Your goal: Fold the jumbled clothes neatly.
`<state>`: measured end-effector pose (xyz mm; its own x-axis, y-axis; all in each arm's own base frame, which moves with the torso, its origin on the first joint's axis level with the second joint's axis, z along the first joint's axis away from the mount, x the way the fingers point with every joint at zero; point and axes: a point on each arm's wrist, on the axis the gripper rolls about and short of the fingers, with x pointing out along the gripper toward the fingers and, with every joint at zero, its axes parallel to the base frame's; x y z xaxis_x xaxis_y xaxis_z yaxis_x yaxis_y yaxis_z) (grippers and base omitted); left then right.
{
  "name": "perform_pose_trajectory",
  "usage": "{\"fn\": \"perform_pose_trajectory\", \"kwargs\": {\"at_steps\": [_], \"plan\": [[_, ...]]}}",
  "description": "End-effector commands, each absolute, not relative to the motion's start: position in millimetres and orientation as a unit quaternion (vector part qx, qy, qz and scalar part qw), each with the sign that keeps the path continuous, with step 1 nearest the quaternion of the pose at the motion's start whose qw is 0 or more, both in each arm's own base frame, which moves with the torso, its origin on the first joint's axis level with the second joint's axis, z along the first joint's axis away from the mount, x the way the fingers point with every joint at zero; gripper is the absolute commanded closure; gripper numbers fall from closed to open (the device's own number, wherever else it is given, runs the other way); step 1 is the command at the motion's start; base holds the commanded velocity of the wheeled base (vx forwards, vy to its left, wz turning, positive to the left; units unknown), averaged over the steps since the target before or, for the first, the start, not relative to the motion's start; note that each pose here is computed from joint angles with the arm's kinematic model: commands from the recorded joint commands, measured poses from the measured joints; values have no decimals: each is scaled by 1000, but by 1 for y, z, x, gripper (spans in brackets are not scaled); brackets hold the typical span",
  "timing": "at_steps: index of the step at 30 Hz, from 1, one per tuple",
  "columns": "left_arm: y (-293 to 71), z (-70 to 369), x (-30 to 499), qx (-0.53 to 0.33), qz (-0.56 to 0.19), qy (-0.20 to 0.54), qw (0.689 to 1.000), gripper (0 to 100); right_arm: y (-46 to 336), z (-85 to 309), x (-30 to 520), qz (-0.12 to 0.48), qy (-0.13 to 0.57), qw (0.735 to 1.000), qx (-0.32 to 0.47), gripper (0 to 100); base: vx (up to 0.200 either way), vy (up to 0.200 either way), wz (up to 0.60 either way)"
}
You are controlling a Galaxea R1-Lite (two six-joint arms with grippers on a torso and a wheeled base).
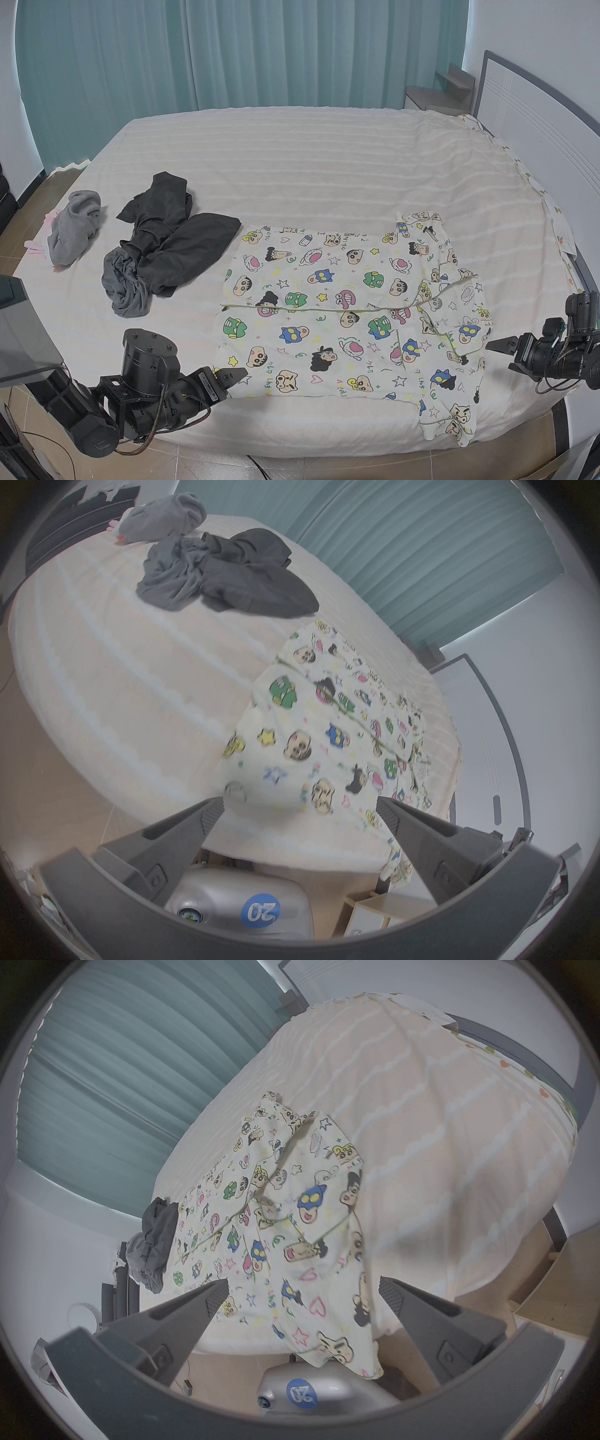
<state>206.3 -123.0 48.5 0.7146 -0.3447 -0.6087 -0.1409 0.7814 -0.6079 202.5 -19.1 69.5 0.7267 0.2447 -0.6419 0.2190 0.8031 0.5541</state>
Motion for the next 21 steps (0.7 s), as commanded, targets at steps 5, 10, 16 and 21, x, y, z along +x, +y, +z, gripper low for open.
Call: {"fn": "perform_pose_trajectory", "kwargs": {"at_steps": [5,10,16,21], "plan": [[-125,29,212,-312,-40,403,859,0,-19,37,197,15,403,862,306,0,0,0,0],[-130,24,227,-339,-23,398,852,0,-17,36,193,23,398,867,300,0,0,0,0],[-130,15,245,-354,1,389,850,0,-15,33,193,27,405,864,298,0,0,0,0],[-131,1,259,-348,34,380,856,0,-14,33,193,28,405,864,297,0,0,0,0]]}}
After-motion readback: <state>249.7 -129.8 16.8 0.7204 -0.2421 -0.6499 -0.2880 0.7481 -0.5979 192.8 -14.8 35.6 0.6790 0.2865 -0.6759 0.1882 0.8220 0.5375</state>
